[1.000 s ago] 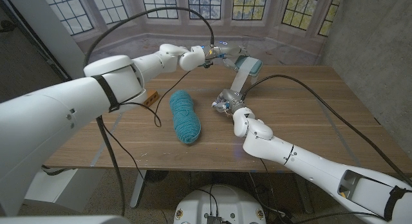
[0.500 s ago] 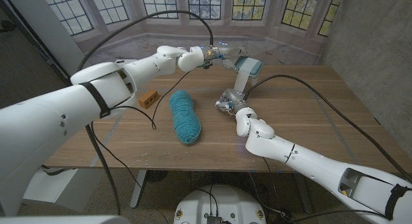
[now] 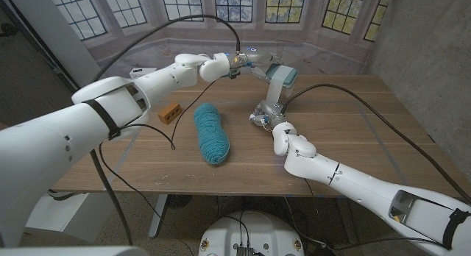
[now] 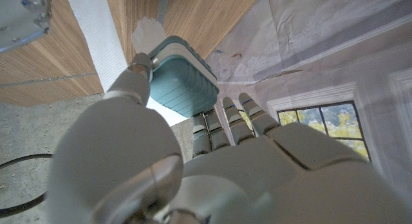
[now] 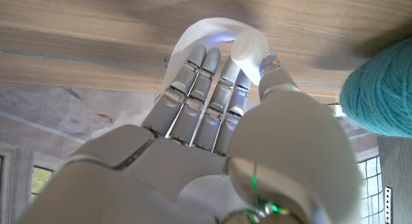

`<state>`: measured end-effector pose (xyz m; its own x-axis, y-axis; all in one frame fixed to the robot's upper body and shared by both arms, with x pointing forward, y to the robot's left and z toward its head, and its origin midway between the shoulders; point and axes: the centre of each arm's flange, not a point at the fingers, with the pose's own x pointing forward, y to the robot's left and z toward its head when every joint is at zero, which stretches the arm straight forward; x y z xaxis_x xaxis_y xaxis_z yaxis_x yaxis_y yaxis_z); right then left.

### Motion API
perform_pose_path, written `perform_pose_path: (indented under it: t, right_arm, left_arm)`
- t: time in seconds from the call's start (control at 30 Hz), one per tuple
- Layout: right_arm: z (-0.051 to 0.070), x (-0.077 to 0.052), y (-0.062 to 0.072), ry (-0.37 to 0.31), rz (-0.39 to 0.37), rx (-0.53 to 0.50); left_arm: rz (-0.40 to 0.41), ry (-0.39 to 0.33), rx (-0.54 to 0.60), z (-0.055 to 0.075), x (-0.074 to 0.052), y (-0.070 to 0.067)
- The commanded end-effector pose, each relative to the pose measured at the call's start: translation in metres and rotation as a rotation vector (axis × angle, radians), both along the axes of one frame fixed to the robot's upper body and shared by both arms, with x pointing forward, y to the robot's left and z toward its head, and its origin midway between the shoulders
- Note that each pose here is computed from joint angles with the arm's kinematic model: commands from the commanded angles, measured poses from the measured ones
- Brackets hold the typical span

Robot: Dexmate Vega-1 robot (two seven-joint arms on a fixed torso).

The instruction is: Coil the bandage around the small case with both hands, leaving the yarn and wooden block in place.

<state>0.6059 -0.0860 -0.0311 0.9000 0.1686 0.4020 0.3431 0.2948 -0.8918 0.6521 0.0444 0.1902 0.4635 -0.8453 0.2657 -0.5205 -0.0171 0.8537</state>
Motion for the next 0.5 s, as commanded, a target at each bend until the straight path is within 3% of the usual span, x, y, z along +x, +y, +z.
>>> perform_pose_path:
  t: [0.03,0.5]
  right_arm:
    - [0.005,0.006,-0.009,-0.03,-0.011,-0.024]
    - [0.014,0.011,-0.03,-0.053,-0.037,-0.075]
  left_arm:
    - [-0.003,0.008,-0.009,0.002,0.0,0.006]
    - [-0.014,0.047,-0.028,0.003,-0.001,0.011]
